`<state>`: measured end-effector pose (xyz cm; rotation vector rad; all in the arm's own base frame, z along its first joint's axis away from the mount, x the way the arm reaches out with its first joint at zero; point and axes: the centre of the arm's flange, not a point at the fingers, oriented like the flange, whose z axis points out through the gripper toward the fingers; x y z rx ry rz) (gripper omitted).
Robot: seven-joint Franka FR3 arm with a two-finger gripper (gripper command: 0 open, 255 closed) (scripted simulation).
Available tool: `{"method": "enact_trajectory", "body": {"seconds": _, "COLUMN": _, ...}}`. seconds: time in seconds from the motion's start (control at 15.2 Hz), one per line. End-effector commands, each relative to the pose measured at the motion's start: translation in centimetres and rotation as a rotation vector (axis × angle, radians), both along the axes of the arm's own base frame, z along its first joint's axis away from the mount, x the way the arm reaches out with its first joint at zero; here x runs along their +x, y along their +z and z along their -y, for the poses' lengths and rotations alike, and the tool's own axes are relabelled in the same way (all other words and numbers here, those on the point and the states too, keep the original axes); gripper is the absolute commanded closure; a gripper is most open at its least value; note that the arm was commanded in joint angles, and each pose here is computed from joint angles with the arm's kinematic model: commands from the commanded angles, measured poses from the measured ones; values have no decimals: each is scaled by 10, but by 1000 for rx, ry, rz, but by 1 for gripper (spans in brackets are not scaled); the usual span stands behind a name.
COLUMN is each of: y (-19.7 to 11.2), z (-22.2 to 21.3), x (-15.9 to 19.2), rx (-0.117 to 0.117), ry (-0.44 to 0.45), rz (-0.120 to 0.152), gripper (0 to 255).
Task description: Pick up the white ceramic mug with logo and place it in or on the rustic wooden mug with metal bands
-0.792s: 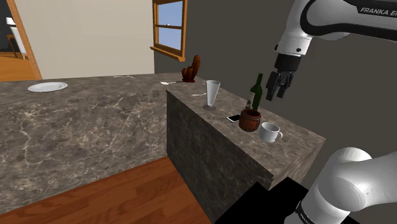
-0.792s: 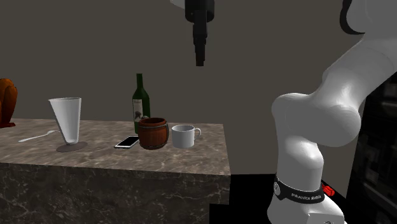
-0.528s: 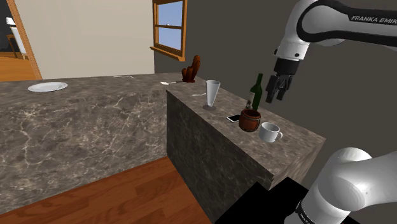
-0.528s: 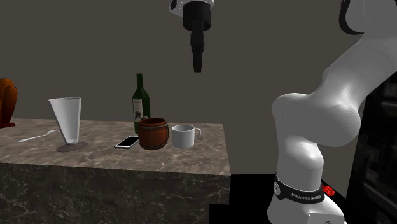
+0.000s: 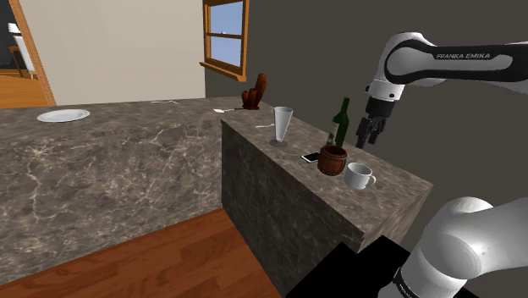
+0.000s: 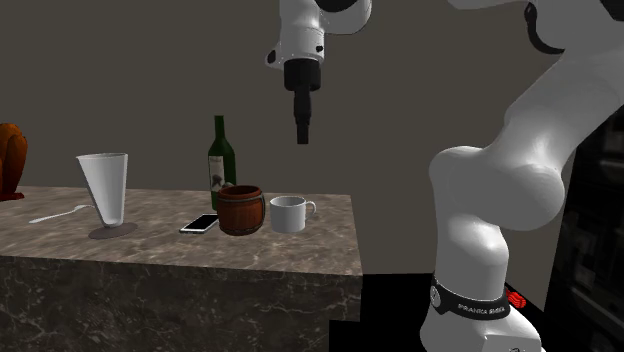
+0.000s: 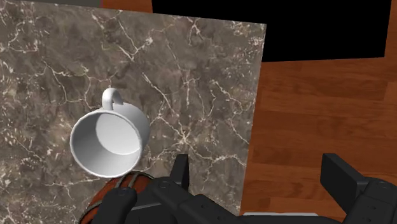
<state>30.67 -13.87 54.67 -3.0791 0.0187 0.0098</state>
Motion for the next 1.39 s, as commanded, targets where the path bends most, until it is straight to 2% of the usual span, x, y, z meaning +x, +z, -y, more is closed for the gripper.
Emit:
{"method": "enact_trajectory", "body": {"seconds": 0.0, "y": -15, "z": 21, "x": 4, "rx": -2, "ry": 3, "rz": 1, "gripper": 0}}
{"method": "enact_trajectory", "body": {"seconds": 1.32, "y": -169, "z": 217, "x": 46, "rx": -9, "ry": 24, "rz": 6, "gripper": 0}}
